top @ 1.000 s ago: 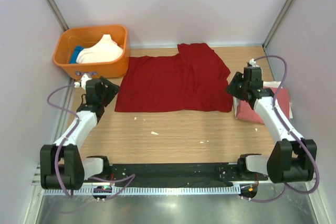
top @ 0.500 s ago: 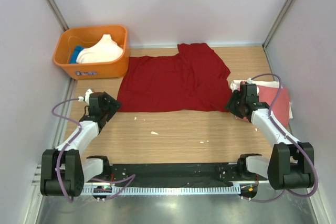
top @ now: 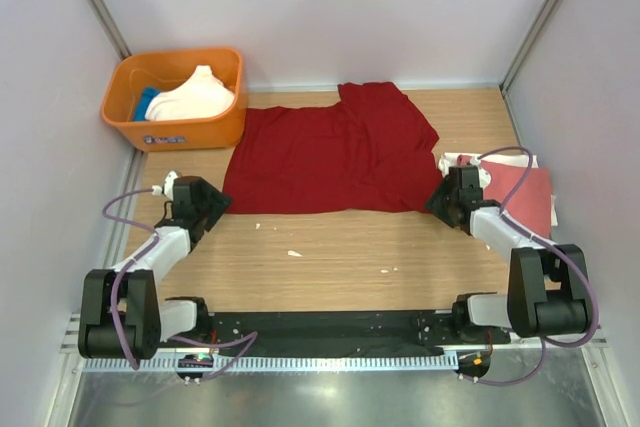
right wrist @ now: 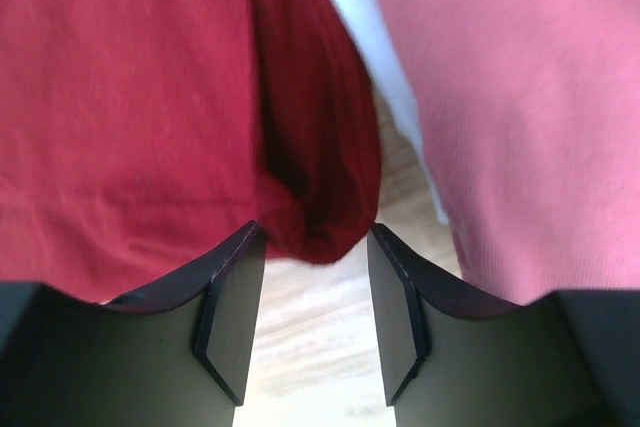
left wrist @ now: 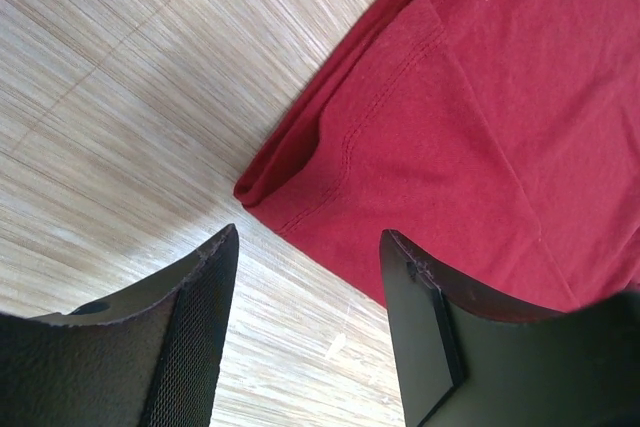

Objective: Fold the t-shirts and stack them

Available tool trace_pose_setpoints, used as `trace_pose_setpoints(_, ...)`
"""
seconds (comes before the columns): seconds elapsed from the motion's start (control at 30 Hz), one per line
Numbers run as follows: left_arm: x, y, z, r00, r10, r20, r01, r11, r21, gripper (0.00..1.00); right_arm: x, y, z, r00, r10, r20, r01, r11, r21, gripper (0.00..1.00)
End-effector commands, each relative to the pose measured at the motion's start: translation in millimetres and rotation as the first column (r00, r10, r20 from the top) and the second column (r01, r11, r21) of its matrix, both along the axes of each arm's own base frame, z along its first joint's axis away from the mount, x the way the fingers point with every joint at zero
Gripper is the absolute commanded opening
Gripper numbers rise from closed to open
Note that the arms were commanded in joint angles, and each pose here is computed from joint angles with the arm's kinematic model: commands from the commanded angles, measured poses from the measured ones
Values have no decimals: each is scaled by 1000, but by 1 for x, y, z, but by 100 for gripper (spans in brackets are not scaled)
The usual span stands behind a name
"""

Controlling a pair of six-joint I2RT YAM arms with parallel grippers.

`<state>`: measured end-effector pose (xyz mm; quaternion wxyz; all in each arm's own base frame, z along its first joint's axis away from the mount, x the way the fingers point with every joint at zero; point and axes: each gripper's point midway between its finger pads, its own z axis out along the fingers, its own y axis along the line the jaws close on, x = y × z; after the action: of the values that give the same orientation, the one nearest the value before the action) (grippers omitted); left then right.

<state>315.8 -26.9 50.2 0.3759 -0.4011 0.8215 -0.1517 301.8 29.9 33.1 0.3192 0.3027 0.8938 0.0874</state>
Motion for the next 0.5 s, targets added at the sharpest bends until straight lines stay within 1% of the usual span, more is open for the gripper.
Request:
trace_pose_setpoints(0.0, 6, 0, 3, 999, 8, 38, -8, 1000, -7, 59, 21, -18, 5, 989, -117, 90, 122, 991, -54, 50)
trace_pose_setpoints(0.03, 7, 0, 3, 999, 11, 39, -10, 1000, -8, 59, 20, -26, 4, 985, -149, 91, 156, 984, -84, 48)
trace_pose_setpoints(0.13, 5, 1, 0, 999, 15, 33, -15, 1000, -6, 58, 17, -38, -2, 978, -191, 81, 200, 970, -138, 41)
trace_pose_setpoints(0.23, 5, 1, -3, 999, 18, 30, -18, 1000, -9, 57, 13, -45, -7, 974, -215, 67, 224, 961, -165, 19)
trace_pose_setpoints(0.27, 5, 0, -5, 1000, 18, 26, -18, 1000, -11, 57, 11, -46, -9, 973, -222, 62, 230, 959, -169, 16)
trace_pose_setpoints(0.33, 4, 0, -7, 1000, 21, 21, -21, 1000, -16, 57, 8, -47, -8, 972, -224, 66, 232, 957, -173, 16)
trace_pose_setpoints(0.37, 5, 0, -8, 1000, 20, 23, -20, 1000, -18, 56, 7, -47, -6, 972, -224, 75, 234, 957, -172, 22)
trace_pose_setpoints(0.47, 2, 1, -14, 999, 30, 11, -30, 999, -14, 56, 7, -49, -2, 969, -232, 91, 244, 954, -176, 22)
